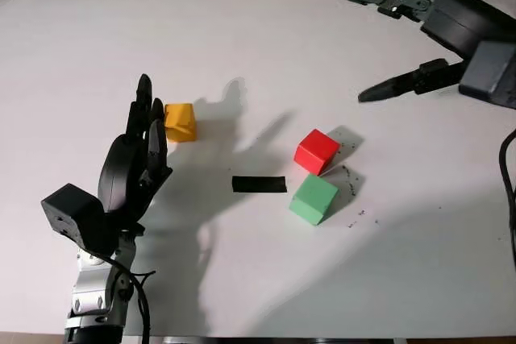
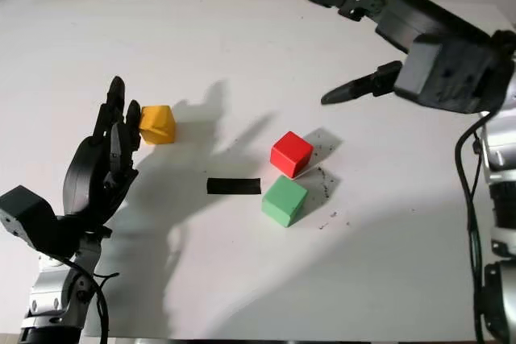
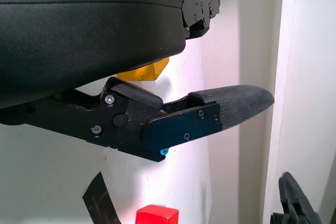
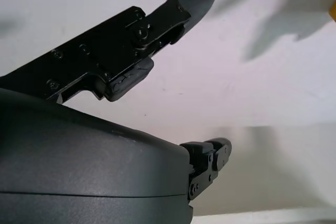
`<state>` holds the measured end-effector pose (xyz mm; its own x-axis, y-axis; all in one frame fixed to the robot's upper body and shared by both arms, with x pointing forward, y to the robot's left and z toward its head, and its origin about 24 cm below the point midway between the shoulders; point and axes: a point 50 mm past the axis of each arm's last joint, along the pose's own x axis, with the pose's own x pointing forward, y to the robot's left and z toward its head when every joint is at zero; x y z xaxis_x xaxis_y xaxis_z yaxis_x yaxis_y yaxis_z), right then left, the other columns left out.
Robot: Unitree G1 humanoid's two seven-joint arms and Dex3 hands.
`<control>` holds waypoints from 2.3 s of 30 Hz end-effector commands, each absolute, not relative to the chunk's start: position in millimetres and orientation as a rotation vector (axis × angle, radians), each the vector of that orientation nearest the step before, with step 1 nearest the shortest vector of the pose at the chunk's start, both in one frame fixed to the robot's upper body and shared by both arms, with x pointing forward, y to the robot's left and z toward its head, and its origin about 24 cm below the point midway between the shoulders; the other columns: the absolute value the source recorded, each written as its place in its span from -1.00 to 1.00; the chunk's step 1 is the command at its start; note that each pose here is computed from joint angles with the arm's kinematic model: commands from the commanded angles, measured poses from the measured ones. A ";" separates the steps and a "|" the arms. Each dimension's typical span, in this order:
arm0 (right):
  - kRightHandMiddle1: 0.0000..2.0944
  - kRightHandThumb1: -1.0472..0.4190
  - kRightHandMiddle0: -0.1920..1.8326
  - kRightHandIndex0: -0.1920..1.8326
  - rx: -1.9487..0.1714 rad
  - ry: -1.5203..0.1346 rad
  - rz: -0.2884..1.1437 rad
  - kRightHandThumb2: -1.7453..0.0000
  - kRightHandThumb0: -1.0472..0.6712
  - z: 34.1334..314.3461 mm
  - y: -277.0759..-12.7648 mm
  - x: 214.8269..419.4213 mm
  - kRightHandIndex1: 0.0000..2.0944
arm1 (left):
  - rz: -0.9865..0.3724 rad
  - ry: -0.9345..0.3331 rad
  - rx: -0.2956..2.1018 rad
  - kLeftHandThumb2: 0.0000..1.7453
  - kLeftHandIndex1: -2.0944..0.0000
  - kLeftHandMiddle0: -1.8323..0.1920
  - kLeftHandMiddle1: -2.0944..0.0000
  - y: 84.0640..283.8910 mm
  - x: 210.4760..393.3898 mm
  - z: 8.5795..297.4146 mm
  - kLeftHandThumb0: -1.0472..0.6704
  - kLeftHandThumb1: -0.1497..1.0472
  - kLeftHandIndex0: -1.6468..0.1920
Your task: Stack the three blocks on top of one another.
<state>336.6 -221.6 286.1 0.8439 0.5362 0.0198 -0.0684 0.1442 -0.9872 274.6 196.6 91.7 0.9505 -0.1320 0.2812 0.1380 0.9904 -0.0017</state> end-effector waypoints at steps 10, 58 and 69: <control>-0.90 -0.57 -0.47 -0.73 -1.738 -0.436 0.642 0.94 -0.48 268.0 -199.2 338.9 -0.94 | -0.142 -0.301 -0.031 -0.22 1.00 1.00 1.00 194.5 276.1 95.1 -0.70 1.00 1.00; -0.63 -0.77 -0.13 -0.63 -1.540 -0.461 0.786 0.93 -0.25 189.6 -191.0 349.7 -0.91 | -0.141 -0.281 -0.026 -0.23 1.00 1.00 1.00 195.8 272.4 92.1 -0.70 1.00 1.00; 0.24 -0.83 -0.30 -0.52 -1.565 -0.540 0.747 0.94 -0.28 195.6 -191.7 351.0 -0.93 | -0.141 -0.280 -0.027 -0.22 1.00 1.00 1.00 194.5 274.6 91.0 -0.69 1.00 1.00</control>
